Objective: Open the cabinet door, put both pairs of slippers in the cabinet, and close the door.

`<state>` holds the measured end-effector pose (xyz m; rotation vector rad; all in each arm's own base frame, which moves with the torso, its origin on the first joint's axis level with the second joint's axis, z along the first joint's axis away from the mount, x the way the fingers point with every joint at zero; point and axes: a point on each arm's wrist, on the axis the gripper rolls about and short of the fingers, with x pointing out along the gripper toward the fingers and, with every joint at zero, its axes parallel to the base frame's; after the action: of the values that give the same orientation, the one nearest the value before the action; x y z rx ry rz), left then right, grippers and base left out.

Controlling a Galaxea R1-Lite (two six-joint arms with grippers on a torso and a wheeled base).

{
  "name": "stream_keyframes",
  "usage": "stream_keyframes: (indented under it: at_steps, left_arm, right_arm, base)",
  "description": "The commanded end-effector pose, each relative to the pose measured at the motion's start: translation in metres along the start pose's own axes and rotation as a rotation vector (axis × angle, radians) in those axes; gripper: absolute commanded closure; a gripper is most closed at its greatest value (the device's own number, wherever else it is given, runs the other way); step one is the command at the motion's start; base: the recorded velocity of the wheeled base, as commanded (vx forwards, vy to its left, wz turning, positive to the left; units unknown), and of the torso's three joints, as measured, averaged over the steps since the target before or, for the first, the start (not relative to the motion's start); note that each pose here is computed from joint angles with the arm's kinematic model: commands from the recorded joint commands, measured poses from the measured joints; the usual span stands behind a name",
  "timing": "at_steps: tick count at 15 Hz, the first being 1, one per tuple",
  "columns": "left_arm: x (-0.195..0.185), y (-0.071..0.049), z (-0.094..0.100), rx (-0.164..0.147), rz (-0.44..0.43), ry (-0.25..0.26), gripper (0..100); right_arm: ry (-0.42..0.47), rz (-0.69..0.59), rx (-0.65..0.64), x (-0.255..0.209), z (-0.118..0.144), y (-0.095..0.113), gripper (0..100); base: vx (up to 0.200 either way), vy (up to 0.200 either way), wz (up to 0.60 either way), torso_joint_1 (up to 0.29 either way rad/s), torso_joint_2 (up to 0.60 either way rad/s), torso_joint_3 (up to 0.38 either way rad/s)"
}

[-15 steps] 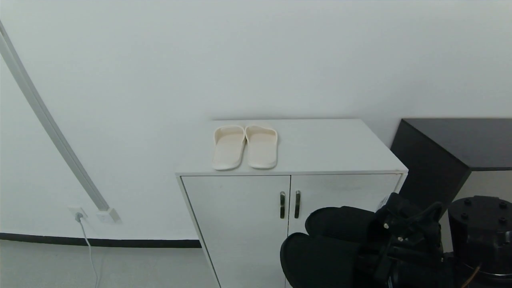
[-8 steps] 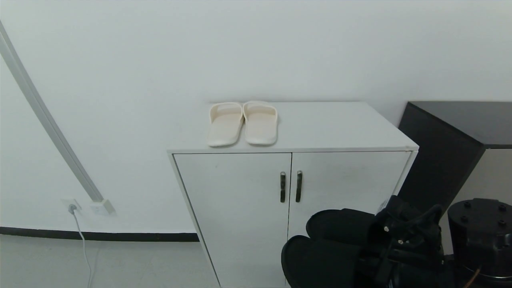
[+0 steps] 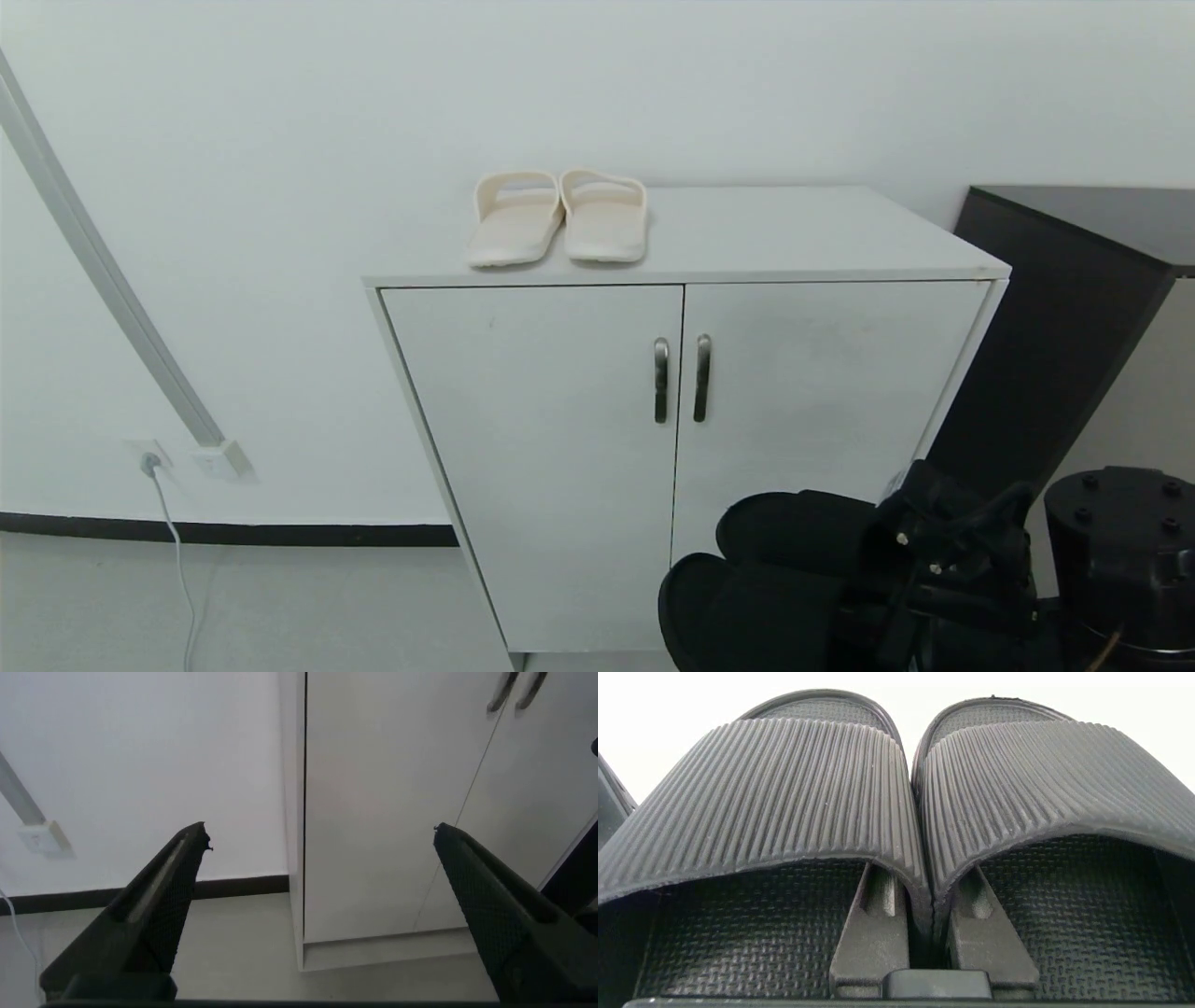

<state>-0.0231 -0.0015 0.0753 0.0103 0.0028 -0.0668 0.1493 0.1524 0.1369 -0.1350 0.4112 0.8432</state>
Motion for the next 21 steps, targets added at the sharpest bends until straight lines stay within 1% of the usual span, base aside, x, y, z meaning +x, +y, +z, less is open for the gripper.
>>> stream_keyframes:
  at_steps: [1, 3, 10, 12, 15, 16, 17, 18, 19, 20, 21]
  left_arm:
    - [0.0, 0.0, 0.0, 0.0, -0.001, 0.001, 0]
    - [0.0, 0.0, 0.0, -0.006, 0.001, 0.001, 0]
    - [0.0, 0.0, 0.0, -0.003, -0.001, 0.003, 0]
    - [0.001, 0.0, 0.001, 0.0, -0.004, 0.021, 0]
    - [0.001, 0.0, 0.002, 0.004, 0.002, 0.008, 0]
    - [0.002, 0.0, 0.004, 0.037, -0.008, 0.029, 0]
    - [0.003, 0.0, 0.032, 0.012, -0.041, 0.005, 0]
    - [0.003, 0.0, 0.066, -0.07, -0.092, -0.033, 0]
    - [0.011, -0.001, 0.082, -0.084, -0.196, -0.001, 0]
    - [0.022, -0.003, 0.089, -0.077, -0.302, 0.051, 0]
    - [0.033, -0.004, 0.094, -0.077, -0.371, 0.094, 0]
  right_arm:
    - [-0.001, 0.001, -0.001, -0.001, 0.0, 0.0, 100]
    - [0.001, 0.001, -0.001, 0.0, 0.0, 0.0, 100]
    - [0.016, 0.002, -0.001, -0.004, -0.006, 0.0, 100]
    - [0.01, 0.002, -0.002, -0.004, -0.006, 0.0, 100]
    - [0.007, 0.005, -0.005, -0.004, -0.006, 0.001, 100]
    - [0.008, 0.005, -0.005, -0.004, -0.006, 0.001, 100]
    - [0.013, 0.005, -0.004, -0.003, -0.007, 0.001, 100]
    - [0.015, 0.008, -0.011, -0.003, -0.007, 0.001, 100]
    - [0.015, 0.009, -0.011, -0.003, -0.007, 0.002, 100]
    - [0.015, 0.009, -0.012, -0.003, -0.007, 0.002, 100]
    - [0.024, 0.015, -0.019, -0.004, -0.01, 0.003, 100]
  base:
    - [0.0, 0.0, 0.0, -0.119, 0.46, 0.339]
    - [0.0, 0.0, 0.0, -0.117, 0.45, 0.342]
    - [0.0, 0.0, 0.0, -0.052, 0.44, 0.38]
    - [0.0, 0.0, 0.0, 0.001, 0.06, 0.057]
    - [0.0, 0.0, 0.0, 0.0, 0.0, 0.0]
    - [0.0, 0.0, 0.0, 0.0, 0.0, 0.0]
    - [0.0, 0.0, 0.0, 0.0, 0.0, 0.0]
    - [0.0, 0.0, 0.0, -0.002, 0.22, 0.159]
    - [0.0, 0.0, 0.0, -0.002, 0.13, 0.076]
    - [0.0, 0.0, 0.0, 0.007, 0.09, 0.041]
    - [0.0, 0.0, 0.0, -0.002, 0.05, 0.032]
